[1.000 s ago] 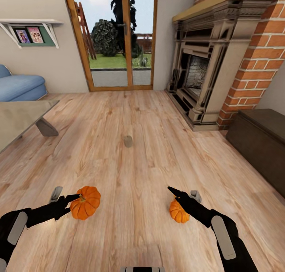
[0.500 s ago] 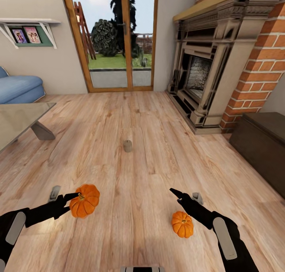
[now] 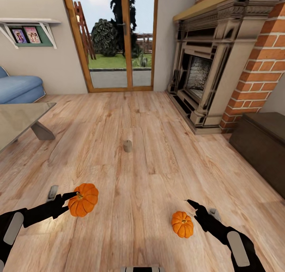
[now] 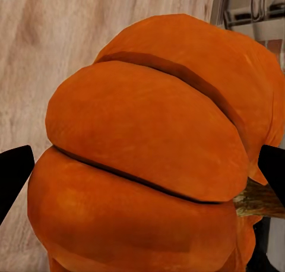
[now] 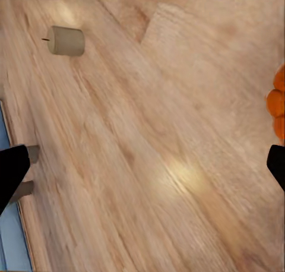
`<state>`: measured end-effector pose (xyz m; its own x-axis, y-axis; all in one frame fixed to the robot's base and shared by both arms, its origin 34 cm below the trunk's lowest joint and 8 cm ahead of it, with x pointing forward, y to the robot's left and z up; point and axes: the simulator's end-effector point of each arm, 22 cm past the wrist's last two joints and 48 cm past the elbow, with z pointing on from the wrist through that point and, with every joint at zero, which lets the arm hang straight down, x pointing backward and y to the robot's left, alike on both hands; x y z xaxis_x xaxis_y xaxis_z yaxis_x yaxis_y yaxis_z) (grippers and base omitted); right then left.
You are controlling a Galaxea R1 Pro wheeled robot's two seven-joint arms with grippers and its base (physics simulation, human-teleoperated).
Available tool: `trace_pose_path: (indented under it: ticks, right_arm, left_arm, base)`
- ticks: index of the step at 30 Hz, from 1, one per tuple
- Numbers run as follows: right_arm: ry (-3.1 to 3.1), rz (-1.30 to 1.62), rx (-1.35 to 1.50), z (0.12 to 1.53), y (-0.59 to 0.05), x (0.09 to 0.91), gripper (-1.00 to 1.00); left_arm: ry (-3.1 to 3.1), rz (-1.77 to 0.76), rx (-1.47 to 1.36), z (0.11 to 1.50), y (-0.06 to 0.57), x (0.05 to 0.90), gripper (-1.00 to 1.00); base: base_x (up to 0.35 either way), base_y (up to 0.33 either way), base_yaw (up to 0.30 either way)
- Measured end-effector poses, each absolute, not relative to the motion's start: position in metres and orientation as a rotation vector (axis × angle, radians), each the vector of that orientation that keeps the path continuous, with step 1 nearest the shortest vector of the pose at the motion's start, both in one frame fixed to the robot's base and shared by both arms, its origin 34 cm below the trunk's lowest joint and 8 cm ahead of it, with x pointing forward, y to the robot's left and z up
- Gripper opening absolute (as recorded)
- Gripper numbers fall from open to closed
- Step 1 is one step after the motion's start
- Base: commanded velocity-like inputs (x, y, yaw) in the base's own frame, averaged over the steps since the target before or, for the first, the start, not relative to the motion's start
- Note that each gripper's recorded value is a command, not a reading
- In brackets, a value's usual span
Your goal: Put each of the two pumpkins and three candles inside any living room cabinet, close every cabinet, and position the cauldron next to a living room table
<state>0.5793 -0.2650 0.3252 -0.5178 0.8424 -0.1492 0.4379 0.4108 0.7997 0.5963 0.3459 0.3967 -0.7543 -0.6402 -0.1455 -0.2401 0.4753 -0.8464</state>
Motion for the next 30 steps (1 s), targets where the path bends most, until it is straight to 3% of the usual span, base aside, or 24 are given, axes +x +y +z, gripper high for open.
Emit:
trace_pose_path:
  ticks: [17, 30]
  right_arm:
    - [2.157, 0.881, 1.215, 0.261, -0.265, 0.567, 1.0]
    - [2.202, 0.855, 1.314, 0.219, -0.261, 0.549, 1.0]
  left_arm:
    - [2.042, -1.593, -0.644, 0.439, 0.32, 0.594, -1.0]
    - [2.077, -1.664, -0.638, 0.416, 0.301, 0.586, -1.0]
  base:
    - [0.0, 0.0, 0.0]
    - [0.0, 0.0, 0.0]
